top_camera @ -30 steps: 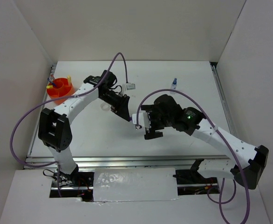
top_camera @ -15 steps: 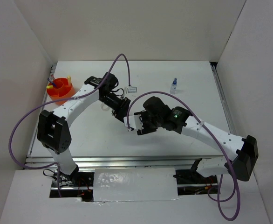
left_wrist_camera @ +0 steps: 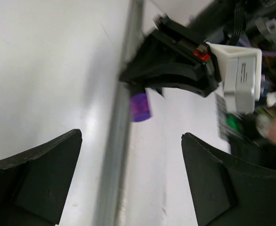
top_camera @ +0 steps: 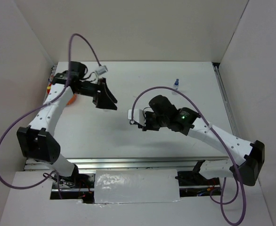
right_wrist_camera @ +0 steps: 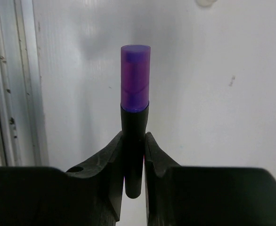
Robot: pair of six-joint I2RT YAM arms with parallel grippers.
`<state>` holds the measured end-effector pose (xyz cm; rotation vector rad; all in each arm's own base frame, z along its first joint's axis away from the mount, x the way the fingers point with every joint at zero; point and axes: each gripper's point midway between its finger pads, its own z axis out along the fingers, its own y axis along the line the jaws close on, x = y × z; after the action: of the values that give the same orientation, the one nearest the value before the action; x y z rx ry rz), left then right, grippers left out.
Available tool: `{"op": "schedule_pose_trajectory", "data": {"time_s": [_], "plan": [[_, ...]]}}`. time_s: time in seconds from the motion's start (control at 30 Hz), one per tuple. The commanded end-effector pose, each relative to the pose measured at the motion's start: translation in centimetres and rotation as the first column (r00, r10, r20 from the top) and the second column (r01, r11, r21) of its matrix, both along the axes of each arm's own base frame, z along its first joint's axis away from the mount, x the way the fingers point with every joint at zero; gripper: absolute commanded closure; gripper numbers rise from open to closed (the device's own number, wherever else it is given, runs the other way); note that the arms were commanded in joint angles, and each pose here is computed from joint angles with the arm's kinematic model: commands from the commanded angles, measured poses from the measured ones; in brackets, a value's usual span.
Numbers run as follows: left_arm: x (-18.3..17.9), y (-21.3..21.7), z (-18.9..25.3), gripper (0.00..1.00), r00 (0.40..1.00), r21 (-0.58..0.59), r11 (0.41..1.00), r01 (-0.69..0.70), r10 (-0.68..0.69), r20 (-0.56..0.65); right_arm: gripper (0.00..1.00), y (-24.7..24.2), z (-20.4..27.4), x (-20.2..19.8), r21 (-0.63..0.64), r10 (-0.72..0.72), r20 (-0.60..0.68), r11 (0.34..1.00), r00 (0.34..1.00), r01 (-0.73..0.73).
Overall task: Sort the stationery into containers
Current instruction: Pick up the pen from the center of the board.
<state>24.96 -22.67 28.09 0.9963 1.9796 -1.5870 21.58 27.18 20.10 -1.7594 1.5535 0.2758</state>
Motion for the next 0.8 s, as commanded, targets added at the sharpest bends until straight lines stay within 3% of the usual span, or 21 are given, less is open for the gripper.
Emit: {"op": "schedule_pose_trajectory", "data": {"time_s": [0.0,0.07,0.1,0.13,0.17,0.2,0.27,0.33,0.37,0.5,0.77], "plan": [[-0.1,2.0,6.8,0.01,0.967,-0.182,0.983,-0.004,0.05,0.251,1.0,0.0,5.4,-0.9,0.197,-0.057,-0.064,0.978,0.996,0.069],[0.8,2.2,7.3,0.01,0.929,-0.175,0.983,-0.047,0.108,0.354,1.0,-0.1,6.8,-1.1,0.259,-0.063,-0.148,0.961,0.987,0.1],[-0.6,2.1,9.1,0.01,0.889,-0.19,0.981,-0.05,0.13,0.439,1.0,-0.1,7.3,-1.1,0.28,-0.065,-0.175,0.953,0.982,0.112],[-0.6,2.1,7.5,0.01,0.915,-0.179,0.974,-0.142,0.198,0.352,1.0,0.4,8.9,-1.7,0.331,-0.022,-0.201,0.939,0.979,0.089],[0.3,1.9,9.7,0.01,0.828,-0.246,0.96,-0.135,0.245,0.504,1.0,0.4,9.6,-1.6,0.36,-0.03,-0.243,0.925,0.97,0.119],[-1.3,1.8,9.8,0.01,0.806,-0.277,0.951,-0.137,0.27,0.527,1.0,0.5,10.4,-1.6,0.384,-0.019,-0.261,0.915,0.965,0.122],[-1.3,1.4,10.9,0.01,0.762,-0.307,0.936,-0.171,0.323,0.562,1.0,1.3,12.5,-2.2,0.436,0.033,-0.289,0.894,0.957,0.101],[-1.6,0.4,11.6,0.08,0.755,-0.288,0.947,-0.142,0.292,0.587,1.0,1.6,14.4,-2.4,0.469,0.053,-0.297,0.878,0.953,0.097],[-1.3,0.0,10.8,0.11,0.784,-0.263,0.952,-0.154,0.28,0.554,1.0,2.0,14.7,-2.4,0.475,0.068,-0.305,0.875,0.95,0.09],[-0.9,-0.8,12.5,0.3,0.754,-0.282,0.944,-0.173,0.311,0.578,1.0,2.7,16.2,-2.5,0.5,0.098,-0.312,0.863,0.945,0.076],[-0.7,-1.8,13.9,0.38,0.776,-0.339,0.928,-0.152,0.325,0.54,1.0,3.2,16.6,-3.0,0.506,0.128,-0.314,0.861,0.941,0.052]]}}
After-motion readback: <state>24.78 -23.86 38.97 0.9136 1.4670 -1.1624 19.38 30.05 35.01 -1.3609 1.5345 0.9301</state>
